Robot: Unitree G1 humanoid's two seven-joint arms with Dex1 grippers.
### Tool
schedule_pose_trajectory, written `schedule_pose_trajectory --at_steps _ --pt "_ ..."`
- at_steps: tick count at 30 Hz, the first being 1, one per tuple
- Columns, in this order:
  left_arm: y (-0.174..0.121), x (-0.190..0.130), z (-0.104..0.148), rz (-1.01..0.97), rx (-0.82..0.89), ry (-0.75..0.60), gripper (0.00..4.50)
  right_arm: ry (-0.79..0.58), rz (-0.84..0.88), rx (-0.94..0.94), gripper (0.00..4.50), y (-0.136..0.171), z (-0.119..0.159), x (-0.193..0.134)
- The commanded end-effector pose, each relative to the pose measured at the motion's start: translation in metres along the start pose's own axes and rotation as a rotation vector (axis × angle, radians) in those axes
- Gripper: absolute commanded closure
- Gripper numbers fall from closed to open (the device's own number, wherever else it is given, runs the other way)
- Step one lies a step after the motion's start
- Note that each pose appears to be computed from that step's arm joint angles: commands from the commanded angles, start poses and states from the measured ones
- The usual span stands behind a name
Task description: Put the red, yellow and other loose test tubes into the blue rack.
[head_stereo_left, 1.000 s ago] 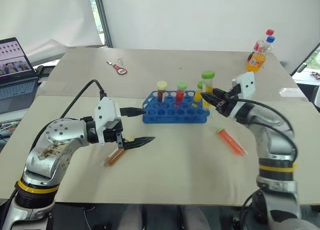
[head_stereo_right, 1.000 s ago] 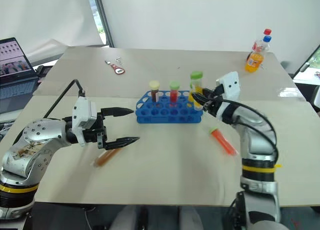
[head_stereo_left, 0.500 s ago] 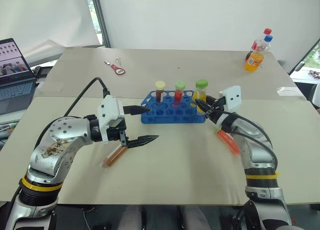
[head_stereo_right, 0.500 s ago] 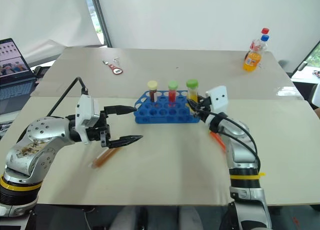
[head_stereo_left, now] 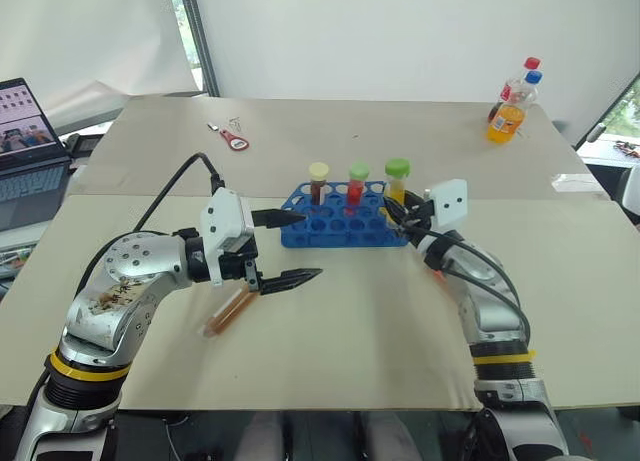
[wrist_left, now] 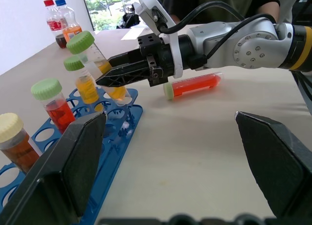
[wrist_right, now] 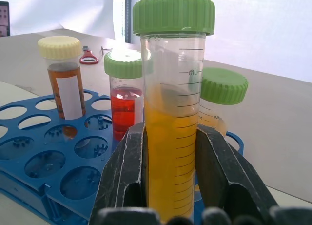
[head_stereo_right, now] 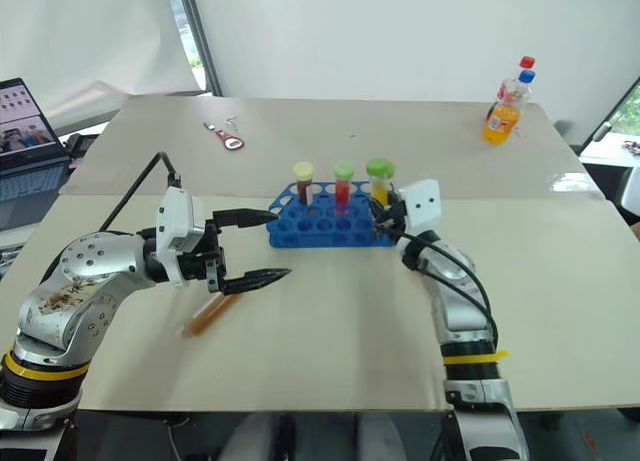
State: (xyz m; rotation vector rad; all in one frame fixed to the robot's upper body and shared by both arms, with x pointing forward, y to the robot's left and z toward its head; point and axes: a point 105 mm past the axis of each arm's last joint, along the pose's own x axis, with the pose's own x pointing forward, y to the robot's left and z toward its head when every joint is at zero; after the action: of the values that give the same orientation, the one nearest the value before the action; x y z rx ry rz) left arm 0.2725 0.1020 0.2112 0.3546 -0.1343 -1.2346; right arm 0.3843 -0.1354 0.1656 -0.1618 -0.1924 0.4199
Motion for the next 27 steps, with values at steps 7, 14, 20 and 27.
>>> schedule_pose_trajectory --at_steps 7,14,20,27 --pt "-0.002 0.004 0.012 -0.007 0.041 -0.035 0.00 0.024 -0.001 -0.044 3.55 -0.001 0.001 -0.004" --pt "-0.001 0.005 0.013 -0.006 0.044 -0.041 0.00 0.025 -0.010 -0.062 3.55 0.001 0.001 -0.005" --pt "-0.001 0.007 0.013 0.000 0.048 -0.045 0.00 0.009 -0.074 0.053 3.55 -0.001 -0.007 -0.006" --pt "0.003 0.011 0.019 0.052 -0.011 -0.102 0.00 -0.015 -0.142 0.157 3.55 -0.003 -0.016 -0.013"
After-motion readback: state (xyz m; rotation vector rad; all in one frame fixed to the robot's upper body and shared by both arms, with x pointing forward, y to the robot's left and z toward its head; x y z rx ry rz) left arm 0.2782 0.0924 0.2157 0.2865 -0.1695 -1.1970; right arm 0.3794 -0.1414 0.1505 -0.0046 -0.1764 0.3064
